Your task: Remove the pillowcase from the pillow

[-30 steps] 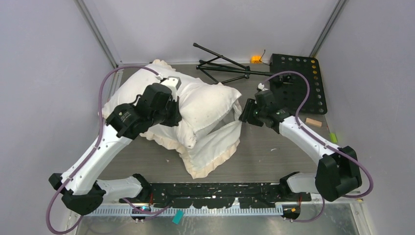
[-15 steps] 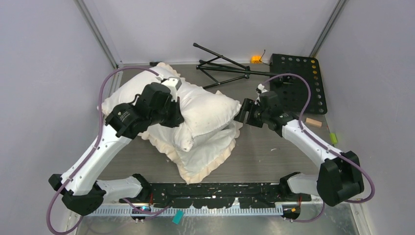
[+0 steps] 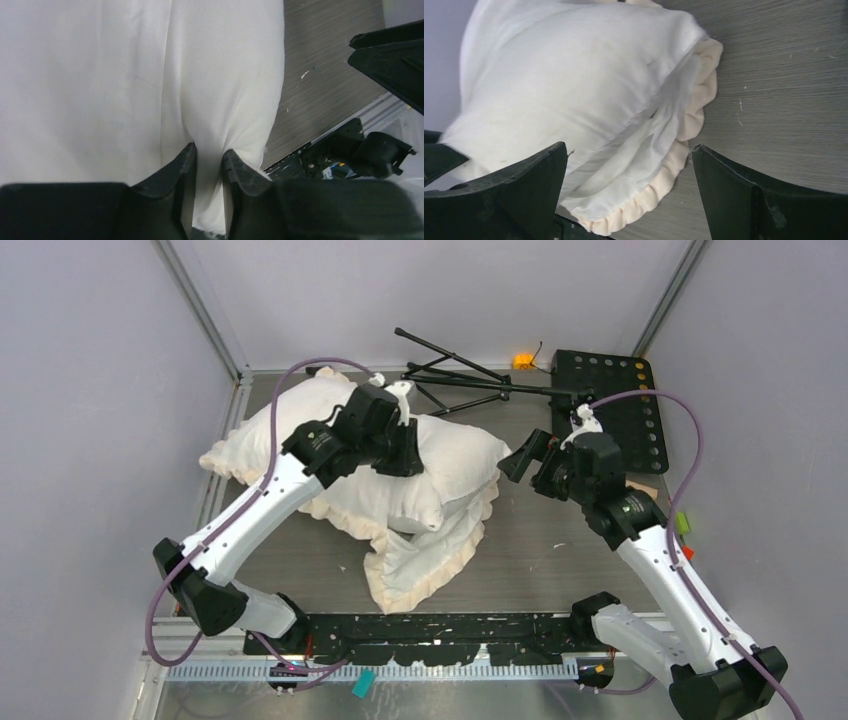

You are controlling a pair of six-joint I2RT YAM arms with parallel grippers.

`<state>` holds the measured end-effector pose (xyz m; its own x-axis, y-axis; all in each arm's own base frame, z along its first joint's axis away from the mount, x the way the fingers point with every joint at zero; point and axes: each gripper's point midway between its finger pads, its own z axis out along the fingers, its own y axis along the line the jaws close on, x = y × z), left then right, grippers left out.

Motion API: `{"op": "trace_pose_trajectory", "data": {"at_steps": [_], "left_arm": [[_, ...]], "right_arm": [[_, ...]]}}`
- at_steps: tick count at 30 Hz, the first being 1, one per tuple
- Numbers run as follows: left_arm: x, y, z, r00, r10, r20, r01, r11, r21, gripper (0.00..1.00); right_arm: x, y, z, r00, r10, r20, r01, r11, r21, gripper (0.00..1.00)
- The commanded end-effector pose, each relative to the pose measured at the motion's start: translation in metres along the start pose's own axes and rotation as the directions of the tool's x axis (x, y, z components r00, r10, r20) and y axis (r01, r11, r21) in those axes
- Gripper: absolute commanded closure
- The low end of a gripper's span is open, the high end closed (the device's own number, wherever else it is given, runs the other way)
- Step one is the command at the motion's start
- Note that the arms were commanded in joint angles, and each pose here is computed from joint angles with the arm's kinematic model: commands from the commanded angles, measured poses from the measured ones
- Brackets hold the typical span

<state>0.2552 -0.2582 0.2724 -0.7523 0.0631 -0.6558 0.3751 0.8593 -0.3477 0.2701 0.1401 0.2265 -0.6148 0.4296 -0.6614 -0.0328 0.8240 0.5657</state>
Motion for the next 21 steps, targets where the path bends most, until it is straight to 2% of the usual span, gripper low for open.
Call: {"op": "trace_pose_trajectory", "data": {"at_steps": [1, 2, 3, 6, 9, 11, 14, 21], "left_arm": [[-0.067, -0.046, -0.025, 0.981, 0.036, 0.193, -0.068, 0.985, 0.161, 0.58], [-0.063, -0.034, -0.026, 0.984, 0.057, 0.169, -0.074, 0.993, 0.097, 0.47], [-0.064, -0.026, -0.032, 0.983, 0.074, 0.166, -0.082, 0.996, 0.046, 0.40], [-0.056, 0.006, -0.042, 0.984, 0.122, 0.130, -0.108, 0.988, -0.115, 0.27], [-0.041, 0.031, -0.052, 0.985, 0.147, 0.085, -0.126, 0.968, -0.217, 0.21], [-0.029, 0.042, -0.054, 0.986, 0.151, 0.065, -0.130, 0.959, -0.253, 0.18], [-0.011, 0.052, -0.046, 0.988, 0.153, 0.031, -0.139, 0.955, -0.263, 0.15], [0.009, 0.057, -0.004, 0.988, 0.151, -0.038, -0.155, 0.956, -0.251, 0.17]], "right_arm": [[-0.008, 0.027, -0.014, 0.987, 0.155, -0.030, -0.156, 0.986, -0.060, 0.00], [-0.005, 0.033, -0.014, 0.978, 0.199, -0.060, -0.203, 0.976, -0.080, 0.00], [-0.001, 0.042, -0.013, 0.962, 0.254, -0.097, -0.264, 0.959, -0.107, 0.00], [0.008, 0.051, -0.003, 0.918, 0.369, -0.147, -0.388, 0.911, -0.137, 0.00], [0.023, 0.049, 0.013, 0.900, 0.408, -0.150, -0.424, 0.901, -0.089, 0.00], [0.040, 0.048, 0.022, 0.909, 0.384, -0.162, -0.394, 0.919, -0.029, 0.00], [0.060, 0.045, 0.037, 0.924, 0.343, -0.169, -0.342, 0.939, 0.036, 0.00], [0.088, 0.051, 0.071, 0.913, 0.321, -0.251, -0.329, 0.944, 0.013, 0.00]]}}
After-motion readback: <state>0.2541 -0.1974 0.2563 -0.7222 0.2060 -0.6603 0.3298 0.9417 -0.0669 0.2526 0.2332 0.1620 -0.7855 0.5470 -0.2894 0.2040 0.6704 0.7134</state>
